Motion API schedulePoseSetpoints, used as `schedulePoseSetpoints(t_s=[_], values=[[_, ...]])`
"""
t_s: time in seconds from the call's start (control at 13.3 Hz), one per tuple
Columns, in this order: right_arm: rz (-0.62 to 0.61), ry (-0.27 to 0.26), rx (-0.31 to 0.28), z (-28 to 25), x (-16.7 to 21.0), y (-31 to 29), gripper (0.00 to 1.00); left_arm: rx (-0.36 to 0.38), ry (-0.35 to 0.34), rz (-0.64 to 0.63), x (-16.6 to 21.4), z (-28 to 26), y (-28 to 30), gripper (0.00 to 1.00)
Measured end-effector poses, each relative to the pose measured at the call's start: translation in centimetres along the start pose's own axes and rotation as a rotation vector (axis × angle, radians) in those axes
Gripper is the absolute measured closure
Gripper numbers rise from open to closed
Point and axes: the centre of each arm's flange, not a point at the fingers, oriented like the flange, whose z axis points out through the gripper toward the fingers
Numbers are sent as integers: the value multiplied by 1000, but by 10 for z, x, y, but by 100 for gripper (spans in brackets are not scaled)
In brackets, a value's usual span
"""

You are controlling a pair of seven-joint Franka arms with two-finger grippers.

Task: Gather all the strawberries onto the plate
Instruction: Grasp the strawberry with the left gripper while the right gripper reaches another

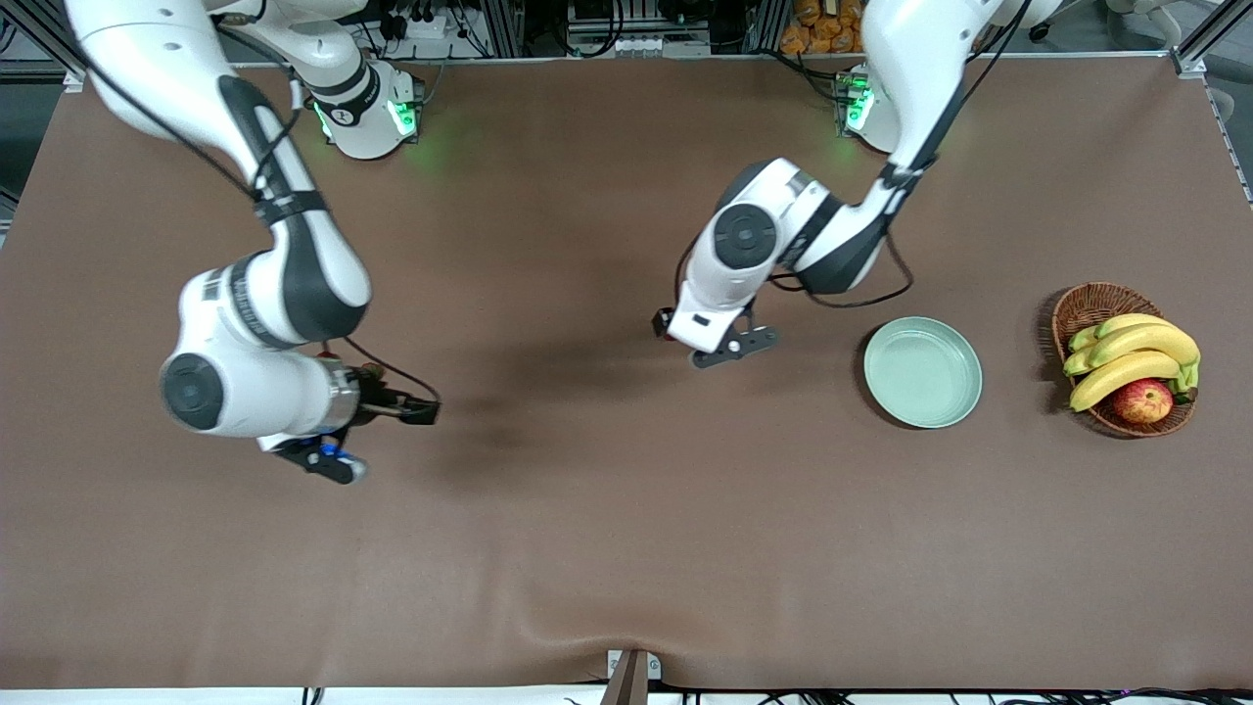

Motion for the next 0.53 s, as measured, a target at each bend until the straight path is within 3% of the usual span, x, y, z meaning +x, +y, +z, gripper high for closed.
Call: schedulePoseSetpoints(t_s=[0.15, 0.3, 0.38, 0.53], values=[[-18, -28, -28, 13, 17, 49, 0, 28, -15, -47, 1, 27, 5, 0], [-38, -37, -124, 32, 24, 85, 0, 39, -32, -119, 0, 47, 14, 0], [-50, -31, -166, 42, 25, 92, 0, 44, -37, -150, -4, 55, 19, 1], [-68, -1, -186, 63, 25, 95, 0, 57, -44, -189, -11, 68, 25, 4]])
